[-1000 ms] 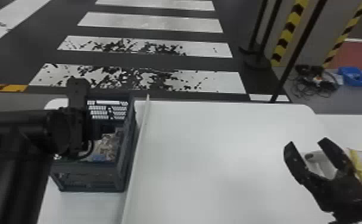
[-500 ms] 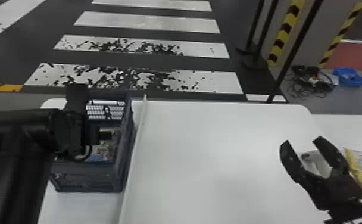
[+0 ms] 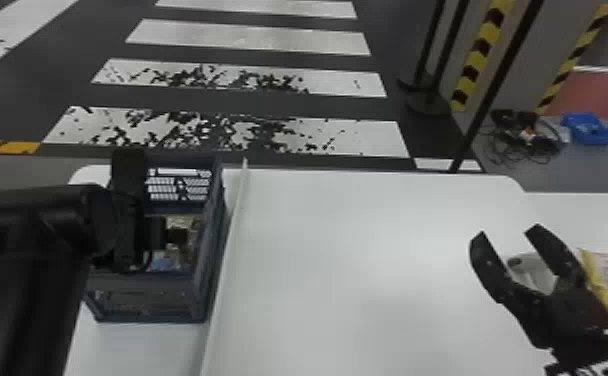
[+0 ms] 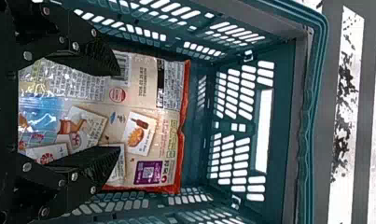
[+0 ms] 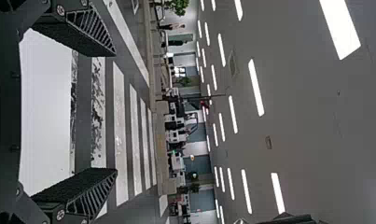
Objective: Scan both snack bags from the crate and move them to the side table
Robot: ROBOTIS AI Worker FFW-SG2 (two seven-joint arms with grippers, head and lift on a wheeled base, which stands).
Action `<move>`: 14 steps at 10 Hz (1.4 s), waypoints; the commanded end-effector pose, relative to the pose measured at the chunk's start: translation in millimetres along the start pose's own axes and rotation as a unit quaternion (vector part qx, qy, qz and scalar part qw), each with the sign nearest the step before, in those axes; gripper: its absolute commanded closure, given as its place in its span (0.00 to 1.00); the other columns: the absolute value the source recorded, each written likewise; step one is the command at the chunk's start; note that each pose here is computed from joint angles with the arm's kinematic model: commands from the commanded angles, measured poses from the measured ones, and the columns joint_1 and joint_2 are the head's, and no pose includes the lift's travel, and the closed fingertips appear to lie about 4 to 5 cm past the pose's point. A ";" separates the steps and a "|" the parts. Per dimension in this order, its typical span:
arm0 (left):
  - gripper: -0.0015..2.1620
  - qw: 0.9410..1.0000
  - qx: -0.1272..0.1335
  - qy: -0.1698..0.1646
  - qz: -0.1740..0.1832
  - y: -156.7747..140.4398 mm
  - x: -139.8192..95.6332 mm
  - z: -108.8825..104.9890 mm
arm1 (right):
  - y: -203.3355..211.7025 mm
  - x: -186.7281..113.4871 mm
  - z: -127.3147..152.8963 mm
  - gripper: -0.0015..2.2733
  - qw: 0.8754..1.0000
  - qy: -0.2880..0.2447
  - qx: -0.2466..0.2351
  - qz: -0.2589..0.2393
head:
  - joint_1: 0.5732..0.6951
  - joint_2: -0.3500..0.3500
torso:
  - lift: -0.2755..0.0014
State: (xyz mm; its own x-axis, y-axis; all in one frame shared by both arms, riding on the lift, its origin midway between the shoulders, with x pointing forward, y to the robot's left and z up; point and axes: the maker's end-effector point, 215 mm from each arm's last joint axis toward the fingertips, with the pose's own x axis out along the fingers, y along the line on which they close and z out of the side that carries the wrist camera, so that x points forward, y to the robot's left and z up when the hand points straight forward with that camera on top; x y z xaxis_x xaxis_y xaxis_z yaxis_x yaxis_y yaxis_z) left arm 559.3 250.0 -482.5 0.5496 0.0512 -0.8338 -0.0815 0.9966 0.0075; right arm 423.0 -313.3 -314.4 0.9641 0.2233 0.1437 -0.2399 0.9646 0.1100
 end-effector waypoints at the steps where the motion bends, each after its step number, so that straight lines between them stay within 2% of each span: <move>1: 0.21 1.000 -0.004 -0.002 0.002 3.0 6.8 -1.6 | 0.4 1.7 -2.1 0.05 1.000 0.002 0.000 0.003 | 1.00 0.39 | 0.65; 3: 0.21 1.000 -0.016 -0.013 -0.005 1.0 21.7 0.3 | 2.8 3.0 -5.5 0.05 1.000 0.004 0.000 0.008 | 1.00 0.41 | 0.65; 4: 0.26 1.000 -0.021 -0.013 -0.009 0.3 30.2 -3.4 | 4.2 2.0 -7.0 0.05 1.000 0.005 0.001 0.011 | 1.00 0.41 | 0.65; 5: 0.38 1.000 -0.025 -0.014 -0.009 -0.2 37.1 -8.1 | 4.3 1.5 -6.5 0.05 1.000 0.004 0.001 0.012 | 1.00 0.41 | 0.65; 6: 0.59 0.999 -0.030 -0.017 -0.008 1.8 40.8 -10.7 | 4.3 0.4 -4.9 0.05 1.000 0.001 0.000 0.011 | 1.00 0.41 | 0.65; 8: 0.79 0.999 -0.033 -0.009 -0.015 3.3 39.4 -19.5 | 4.3 -0.6 -3.3 0.05 1.000 -0.002 0.002 0.010 | 1.00 0.41 | 0.65; 11: 0.86 0.999 -0.031 -0.015 -0.017 4.9 24.5 -16.7 | 6.2 -3.6 2.9 0.05 1.000 -0.013 0.002 0.012 | 1.00 0.41 | 0.65; 14: 0.87 0.998 -0.025 -0.062 -0.008 8.5 -7.7 9.6 | 5.4 -4.5 5.3 0.05 1.000 -0.016 0.004 0.012 | 1.00 0.41 | 0.65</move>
State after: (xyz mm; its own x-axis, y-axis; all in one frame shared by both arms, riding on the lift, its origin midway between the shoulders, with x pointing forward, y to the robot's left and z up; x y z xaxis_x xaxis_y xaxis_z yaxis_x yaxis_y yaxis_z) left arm 561.5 259.2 -480.4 0.6349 0.0450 -0.7713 -0.1158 0.9926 -0.0374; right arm 416.7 -309.9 -309.7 0.9541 0.2414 0.1774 -0.2635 0.9579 0.1137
